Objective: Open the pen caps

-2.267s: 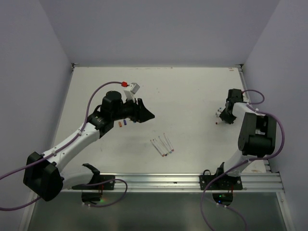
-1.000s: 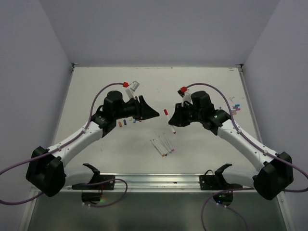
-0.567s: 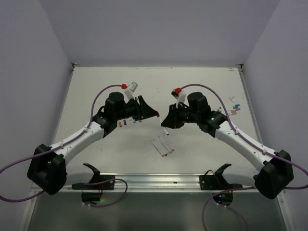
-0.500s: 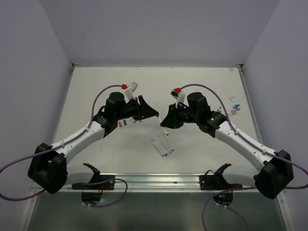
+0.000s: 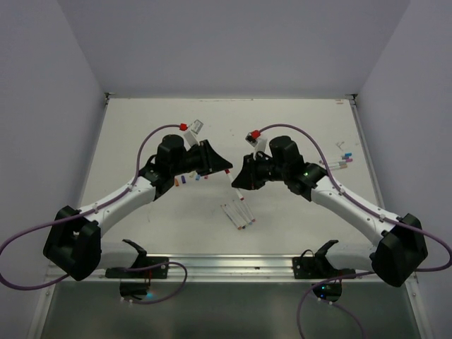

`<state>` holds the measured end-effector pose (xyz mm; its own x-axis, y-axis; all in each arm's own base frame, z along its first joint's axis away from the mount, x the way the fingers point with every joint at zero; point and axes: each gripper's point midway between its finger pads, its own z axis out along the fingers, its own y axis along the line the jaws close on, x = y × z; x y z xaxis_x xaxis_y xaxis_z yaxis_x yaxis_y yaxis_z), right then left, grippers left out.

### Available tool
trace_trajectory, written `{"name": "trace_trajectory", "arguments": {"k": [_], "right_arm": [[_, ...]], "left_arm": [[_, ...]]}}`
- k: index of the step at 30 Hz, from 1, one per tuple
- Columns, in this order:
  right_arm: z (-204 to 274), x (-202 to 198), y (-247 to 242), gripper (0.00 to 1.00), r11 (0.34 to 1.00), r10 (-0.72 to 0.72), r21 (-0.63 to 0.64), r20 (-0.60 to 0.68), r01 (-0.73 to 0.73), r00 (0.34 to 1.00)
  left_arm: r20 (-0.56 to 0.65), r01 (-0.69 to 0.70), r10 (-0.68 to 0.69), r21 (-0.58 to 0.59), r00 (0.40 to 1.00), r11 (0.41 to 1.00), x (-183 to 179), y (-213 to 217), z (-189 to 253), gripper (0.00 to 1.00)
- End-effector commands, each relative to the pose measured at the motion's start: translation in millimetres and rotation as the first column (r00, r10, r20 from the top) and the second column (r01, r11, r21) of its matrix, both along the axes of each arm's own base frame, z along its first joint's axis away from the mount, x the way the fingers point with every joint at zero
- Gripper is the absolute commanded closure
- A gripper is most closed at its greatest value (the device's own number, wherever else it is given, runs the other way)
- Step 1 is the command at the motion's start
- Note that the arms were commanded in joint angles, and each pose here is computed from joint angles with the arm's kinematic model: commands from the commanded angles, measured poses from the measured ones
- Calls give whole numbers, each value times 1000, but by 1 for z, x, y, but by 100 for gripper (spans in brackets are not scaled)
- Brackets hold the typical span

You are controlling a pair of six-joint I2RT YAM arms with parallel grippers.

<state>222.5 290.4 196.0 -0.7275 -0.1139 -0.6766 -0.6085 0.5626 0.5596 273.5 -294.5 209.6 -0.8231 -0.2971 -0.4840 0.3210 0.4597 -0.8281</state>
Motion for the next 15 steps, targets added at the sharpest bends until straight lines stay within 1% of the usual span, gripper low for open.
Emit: {"name": "trace_trajectory", "arguments": {"k": [1,4,5,7,9,12,15], "right_arm": [[4,4,7,100,1000,3,26,21,-4,1000],[5,8,9,100,999,-11,31,23,10,1000],[5,9,10,100,999,-13,33,21,12,1000],[7,12,11,100,999,-26,39,27,25,999],[9,13,12,100,998,-34,46,29,33,999],[12,15,13,100,998,-43,53,28,41,999],[12,16,13,100,997,-56,56,24,55,998]], "left_arm": [[53,14,-12,-48,999,999,2,-6,22,71],[56,16,-13,-49,998,999,0,-5,24,76],[61,15,-12,-51,998,999,1,-5,25,79],[60,19,-16,-54,998,998,0,-5,26,79],[56,23,-19,-55,998,998,-1,-5,26,76],[62,21,-17,-55,998,998,-1,-5,27,76],[62,25,-21,-58,998,998,-2,-5,26,88]]}}
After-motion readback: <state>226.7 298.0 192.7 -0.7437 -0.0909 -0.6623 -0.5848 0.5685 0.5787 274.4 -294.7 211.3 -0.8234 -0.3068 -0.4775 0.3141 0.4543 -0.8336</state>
